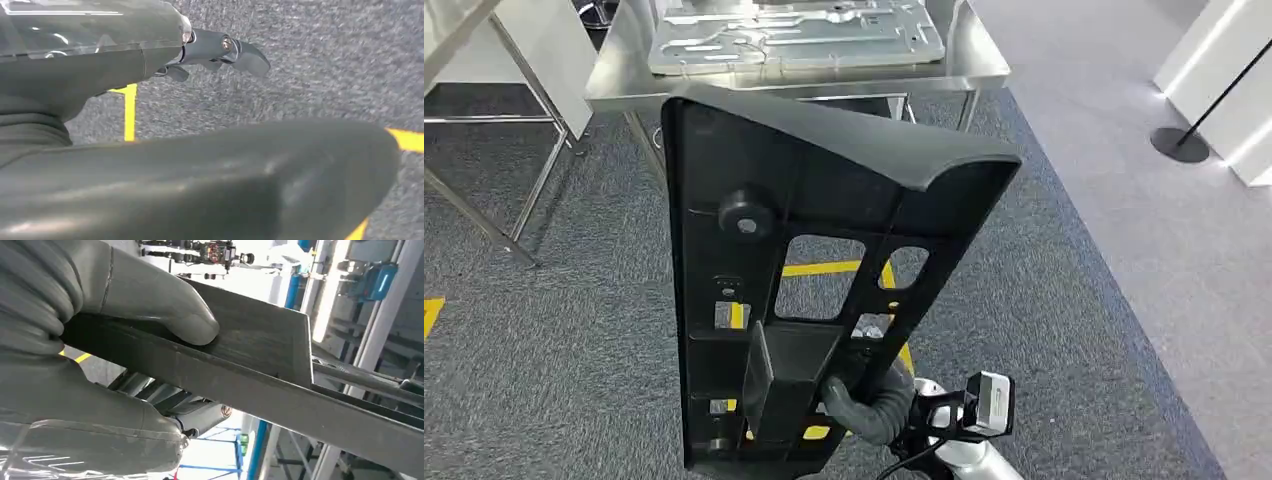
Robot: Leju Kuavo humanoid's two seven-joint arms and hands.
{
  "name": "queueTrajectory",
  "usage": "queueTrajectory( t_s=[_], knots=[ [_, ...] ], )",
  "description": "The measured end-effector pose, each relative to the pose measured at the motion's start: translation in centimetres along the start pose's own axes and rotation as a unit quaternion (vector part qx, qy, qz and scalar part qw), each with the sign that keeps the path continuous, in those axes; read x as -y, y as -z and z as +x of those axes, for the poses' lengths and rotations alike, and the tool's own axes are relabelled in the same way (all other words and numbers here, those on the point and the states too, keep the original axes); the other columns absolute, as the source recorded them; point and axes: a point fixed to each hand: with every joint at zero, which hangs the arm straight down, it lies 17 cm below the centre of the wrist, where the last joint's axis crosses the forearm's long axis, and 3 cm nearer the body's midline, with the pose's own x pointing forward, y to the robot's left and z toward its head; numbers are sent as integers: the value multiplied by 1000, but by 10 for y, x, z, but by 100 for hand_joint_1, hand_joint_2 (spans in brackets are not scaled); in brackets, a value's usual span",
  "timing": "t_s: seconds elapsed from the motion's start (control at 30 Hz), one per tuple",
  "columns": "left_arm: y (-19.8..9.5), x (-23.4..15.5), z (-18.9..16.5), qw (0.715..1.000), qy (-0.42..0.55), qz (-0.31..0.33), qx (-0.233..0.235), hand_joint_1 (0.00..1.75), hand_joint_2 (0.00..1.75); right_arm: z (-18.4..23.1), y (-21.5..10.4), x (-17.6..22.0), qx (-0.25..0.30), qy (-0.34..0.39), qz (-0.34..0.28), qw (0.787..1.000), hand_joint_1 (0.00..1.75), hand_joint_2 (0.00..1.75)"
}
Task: Take the parts from the cabinet and place them on the table.
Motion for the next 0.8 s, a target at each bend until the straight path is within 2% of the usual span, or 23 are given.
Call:
queueTrajectory(
  t_s=[0.8],
  knots=[
    [-1,-2,-1,1000,6,-4,3,0,0,6,3,4,10,5,-2,1000,175,175]
  ],
)
